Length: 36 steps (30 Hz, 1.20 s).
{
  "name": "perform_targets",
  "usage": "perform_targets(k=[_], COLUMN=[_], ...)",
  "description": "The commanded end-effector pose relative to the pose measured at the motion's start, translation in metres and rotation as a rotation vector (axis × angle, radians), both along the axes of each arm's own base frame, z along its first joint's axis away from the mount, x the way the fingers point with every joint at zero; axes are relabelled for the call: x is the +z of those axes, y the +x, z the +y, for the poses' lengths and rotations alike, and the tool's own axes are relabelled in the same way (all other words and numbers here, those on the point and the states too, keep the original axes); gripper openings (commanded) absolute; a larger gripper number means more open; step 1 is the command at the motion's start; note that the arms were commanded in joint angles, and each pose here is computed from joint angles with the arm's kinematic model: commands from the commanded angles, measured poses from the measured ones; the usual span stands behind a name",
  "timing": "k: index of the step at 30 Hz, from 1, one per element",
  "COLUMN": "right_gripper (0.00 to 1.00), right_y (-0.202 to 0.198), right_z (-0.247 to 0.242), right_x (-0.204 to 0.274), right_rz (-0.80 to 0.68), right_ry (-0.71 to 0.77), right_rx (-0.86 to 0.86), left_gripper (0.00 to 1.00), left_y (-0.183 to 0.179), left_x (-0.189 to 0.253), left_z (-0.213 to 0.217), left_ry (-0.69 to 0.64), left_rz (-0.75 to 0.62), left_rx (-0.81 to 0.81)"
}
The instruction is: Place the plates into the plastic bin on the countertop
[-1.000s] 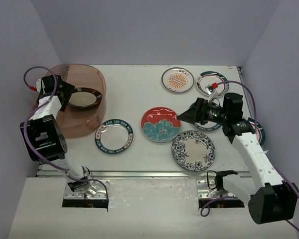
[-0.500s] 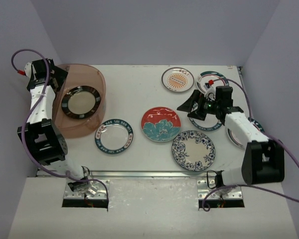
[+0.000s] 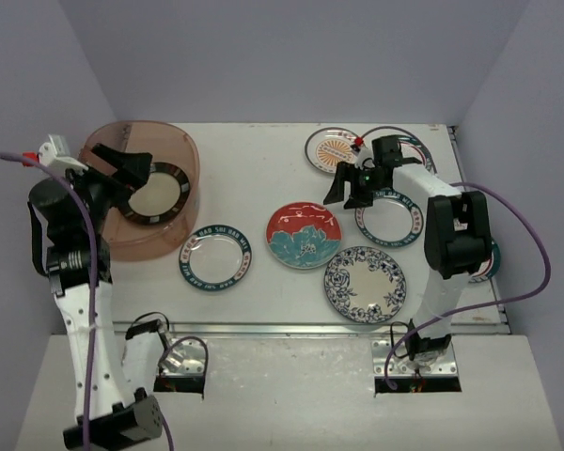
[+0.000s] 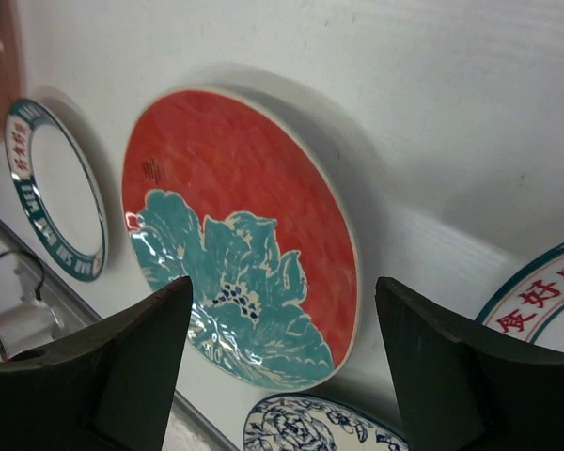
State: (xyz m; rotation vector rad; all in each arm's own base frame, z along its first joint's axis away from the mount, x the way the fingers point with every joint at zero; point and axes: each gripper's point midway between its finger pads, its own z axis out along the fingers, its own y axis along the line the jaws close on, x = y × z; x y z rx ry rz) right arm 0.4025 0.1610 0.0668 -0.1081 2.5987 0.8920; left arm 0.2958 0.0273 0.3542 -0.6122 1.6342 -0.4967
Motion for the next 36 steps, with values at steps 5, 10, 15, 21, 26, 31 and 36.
perform_targets(k=[5,10,15,21,26,31,36], right_gripper=[0.71,0.68,0.62,0.41,0.11,0.0,0.0], right_y=[0.007,0.001,-0.01,-0.035,-0.036,-0.019,-0.01], right_z=[0.012,0.004,0.01,0.022,0.025,0.039,0.054], right_x=[-0.023,-0.052,-0.064,-0.082,-0.081,-0.045,0.032], right_rz=[0.021,0.087,0.127,0.257,0.259,0.212,0.059], right_ry=[-0.055,-0.106,-0.07,0.011,0.033,0.167,0.325], right_rx=[0.226,0.23,0.261,0.314,0.286,0.24,0.224], left_gripper=[1.0,1.0,1.0,1.0,1.0,1.0,1.0], left_y=[-0.04,-0.055,-0.053,-0.055,-0.06,-0.057,-0.048], left_x=[-0.024,-0.013,-0.025,-0.032,-0.034,-0.053,-0.072], left_z=[-0.068,-0.083,-0.091,-0.095,-0.105,-0.123,-0.131], left_ry=[0.048,0.097,0.094,0.076,0.051,0.006,-0.031], left_rz=[-0.051,-0.095,-0.063,-0.052,-0.057,-0.041,-0.008], left_rx=[-0.346,-0.387,-0.437,-0.465,-0.523,-0.646,-0.706])
